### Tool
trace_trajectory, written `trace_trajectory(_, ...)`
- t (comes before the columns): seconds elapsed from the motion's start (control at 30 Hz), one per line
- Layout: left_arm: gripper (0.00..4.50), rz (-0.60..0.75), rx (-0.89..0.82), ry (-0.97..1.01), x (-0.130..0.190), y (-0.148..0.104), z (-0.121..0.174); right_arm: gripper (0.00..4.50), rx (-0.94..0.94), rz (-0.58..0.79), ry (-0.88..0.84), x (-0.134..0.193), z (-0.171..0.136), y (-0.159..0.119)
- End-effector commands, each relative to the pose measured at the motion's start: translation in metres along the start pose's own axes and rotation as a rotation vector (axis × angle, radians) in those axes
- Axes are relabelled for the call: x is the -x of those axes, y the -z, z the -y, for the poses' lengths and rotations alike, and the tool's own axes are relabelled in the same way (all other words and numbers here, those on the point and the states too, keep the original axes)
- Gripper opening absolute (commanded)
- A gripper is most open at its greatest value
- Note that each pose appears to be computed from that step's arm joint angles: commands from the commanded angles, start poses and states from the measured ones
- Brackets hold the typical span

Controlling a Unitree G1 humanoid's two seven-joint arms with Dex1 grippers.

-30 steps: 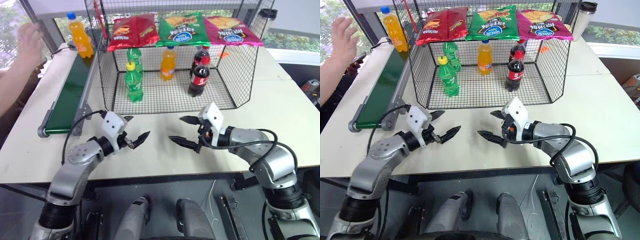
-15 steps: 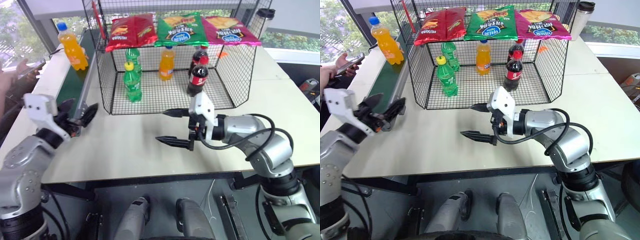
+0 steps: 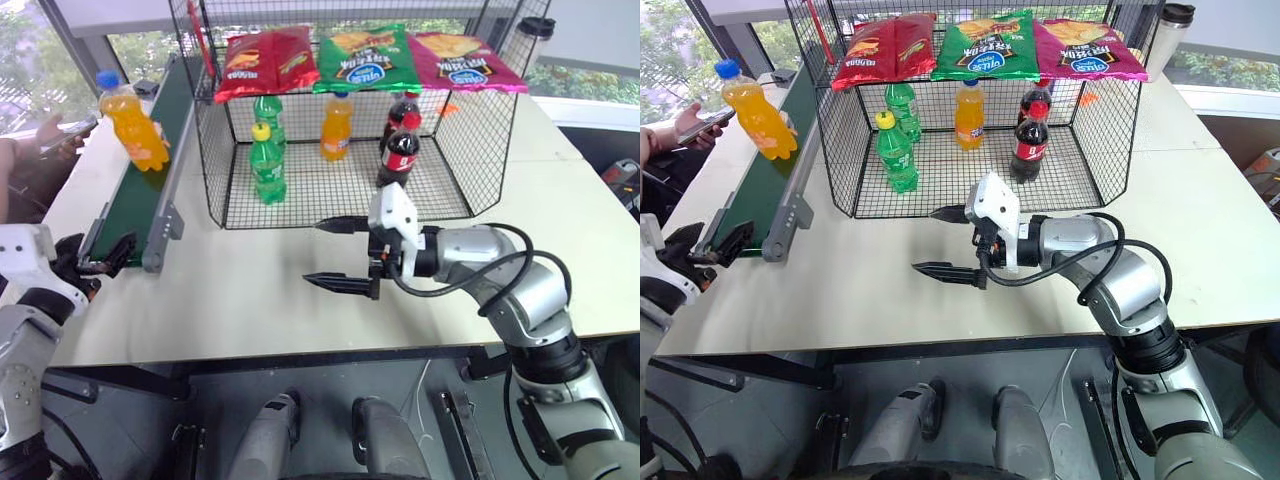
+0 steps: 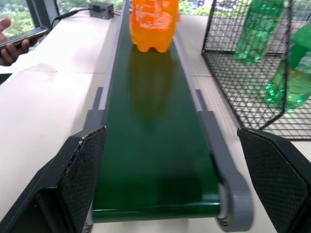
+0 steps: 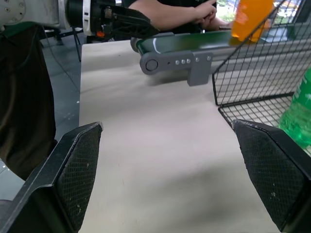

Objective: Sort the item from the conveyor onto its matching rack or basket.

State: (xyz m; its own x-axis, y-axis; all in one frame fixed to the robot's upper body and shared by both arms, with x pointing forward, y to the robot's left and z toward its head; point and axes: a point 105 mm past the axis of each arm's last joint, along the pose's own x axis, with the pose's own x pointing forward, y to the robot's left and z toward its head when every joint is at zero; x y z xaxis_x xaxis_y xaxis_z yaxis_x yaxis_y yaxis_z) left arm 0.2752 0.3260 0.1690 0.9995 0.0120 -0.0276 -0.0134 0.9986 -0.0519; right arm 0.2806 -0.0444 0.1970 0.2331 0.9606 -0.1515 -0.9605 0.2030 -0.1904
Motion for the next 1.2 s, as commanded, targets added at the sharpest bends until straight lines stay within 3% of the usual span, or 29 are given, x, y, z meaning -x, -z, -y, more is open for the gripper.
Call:
trace_trajectory(0.03, 4.50, 0.054, -0.041, -0.014, -0.001, -0.015, -0.003, 4.44, 0.033, 0.017, 0.009, 0.002, 0.000, -0.007)
trace_trajectory(1.03, 4.50, 0.094, -0.092, 0.013, -0.017, -0.016, 0.007, 4.44, 0.021, -0.005, 0.039, 0.008, 0.001, -0.003)
trace_trajectory(1.2, 2.96, 0.114, -0.049, 0.091, -0.016, -0.016, 0.017, 4.50, 0.019, -0.010, 0.049, 0.009, 0.003, -0.003)
